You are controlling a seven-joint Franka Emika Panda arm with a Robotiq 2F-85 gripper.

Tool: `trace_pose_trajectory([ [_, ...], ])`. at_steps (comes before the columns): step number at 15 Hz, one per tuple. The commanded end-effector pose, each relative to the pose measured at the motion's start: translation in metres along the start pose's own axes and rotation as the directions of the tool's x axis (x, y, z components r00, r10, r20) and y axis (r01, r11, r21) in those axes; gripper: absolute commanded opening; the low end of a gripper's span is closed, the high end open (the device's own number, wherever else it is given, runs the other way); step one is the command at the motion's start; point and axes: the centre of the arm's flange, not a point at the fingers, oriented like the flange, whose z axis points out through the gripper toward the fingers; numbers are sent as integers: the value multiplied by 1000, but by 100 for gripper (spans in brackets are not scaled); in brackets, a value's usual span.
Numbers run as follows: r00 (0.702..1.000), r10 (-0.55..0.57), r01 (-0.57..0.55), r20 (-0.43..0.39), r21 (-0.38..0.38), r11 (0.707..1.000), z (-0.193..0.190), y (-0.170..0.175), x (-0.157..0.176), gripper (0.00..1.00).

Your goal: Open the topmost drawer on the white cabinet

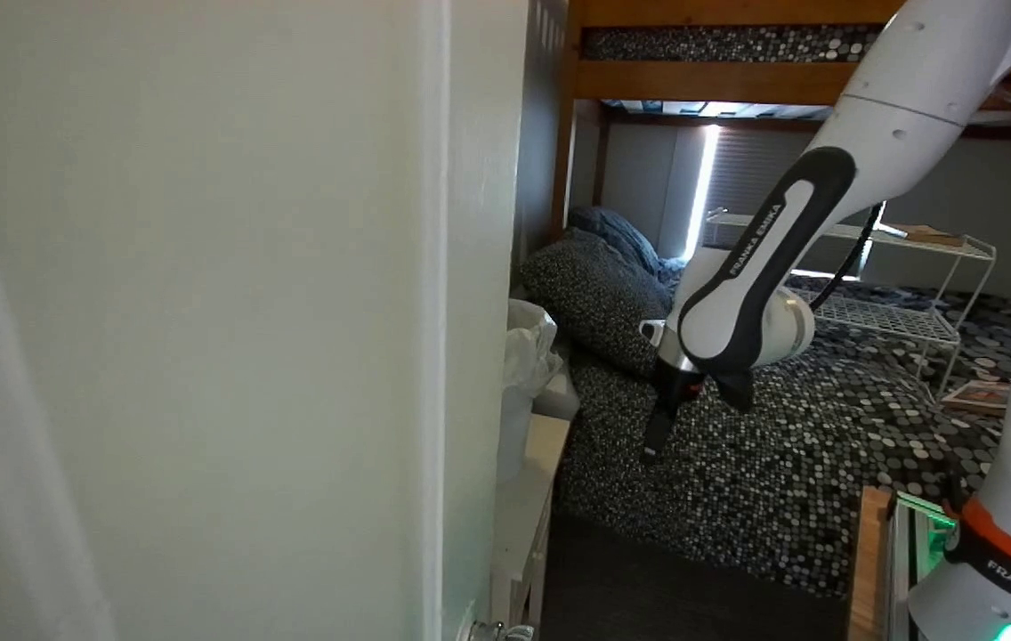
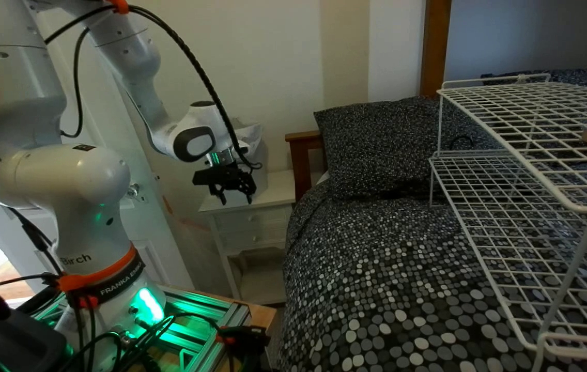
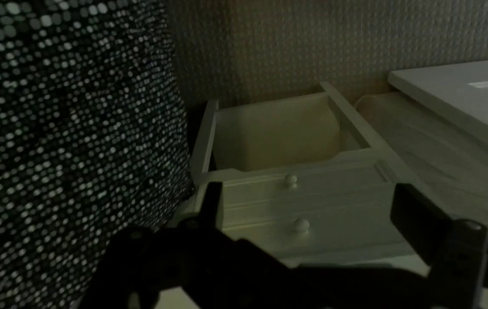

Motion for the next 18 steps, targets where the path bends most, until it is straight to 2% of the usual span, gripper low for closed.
trace_pose_trajectory([
  [1, 1000, -1, 1, 12, 12, 1000, 11, -8, -2, 100],
  [11, 1000, 2, -2, 7, 9, 1000, 13, -6, 2, 100],
  [15, 999, 40, -39, -34, 31, 999, 47, 3, 21, 100],
  [18, 999, 42, -41, -11, 53, 998, 73, 0, 23, 100],
])
